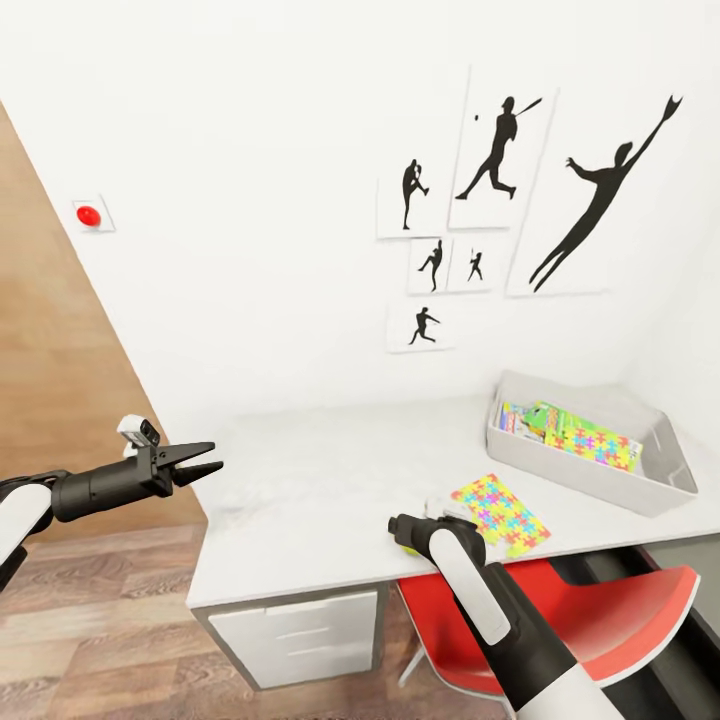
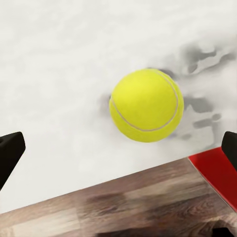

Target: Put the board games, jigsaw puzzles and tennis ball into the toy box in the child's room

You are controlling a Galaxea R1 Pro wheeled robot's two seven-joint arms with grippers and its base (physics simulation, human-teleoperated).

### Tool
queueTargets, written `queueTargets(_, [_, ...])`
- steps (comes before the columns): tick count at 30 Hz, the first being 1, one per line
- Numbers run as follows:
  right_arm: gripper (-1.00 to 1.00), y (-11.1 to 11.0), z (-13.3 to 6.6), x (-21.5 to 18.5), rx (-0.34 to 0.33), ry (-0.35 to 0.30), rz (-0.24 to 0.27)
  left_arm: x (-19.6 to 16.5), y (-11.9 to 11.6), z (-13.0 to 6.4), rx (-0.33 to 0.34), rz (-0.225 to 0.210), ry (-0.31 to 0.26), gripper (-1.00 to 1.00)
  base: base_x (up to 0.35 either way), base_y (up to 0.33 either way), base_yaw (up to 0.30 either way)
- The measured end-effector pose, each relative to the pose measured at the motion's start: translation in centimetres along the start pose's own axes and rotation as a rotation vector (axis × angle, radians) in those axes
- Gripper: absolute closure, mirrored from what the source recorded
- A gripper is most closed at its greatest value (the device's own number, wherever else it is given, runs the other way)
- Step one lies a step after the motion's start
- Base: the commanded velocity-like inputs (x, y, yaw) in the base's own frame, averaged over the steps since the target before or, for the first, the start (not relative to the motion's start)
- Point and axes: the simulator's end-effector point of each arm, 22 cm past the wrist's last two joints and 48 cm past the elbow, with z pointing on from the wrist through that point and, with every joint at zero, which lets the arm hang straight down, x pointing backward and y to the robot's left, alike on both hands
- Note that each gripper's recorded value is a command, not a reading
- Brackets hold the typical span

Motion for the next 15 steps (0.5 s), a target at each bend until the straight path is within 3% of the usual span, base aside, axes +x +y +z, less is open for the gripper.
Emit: queueTargets(15, [-1.00, -0.4, 0.9, 0.8, 0.008, 0.022, 0.002, 0.3, 1.2, 0.2, -0.009, -0.021, 0.006, -1.00, 0.000, 0.000, 0.000])
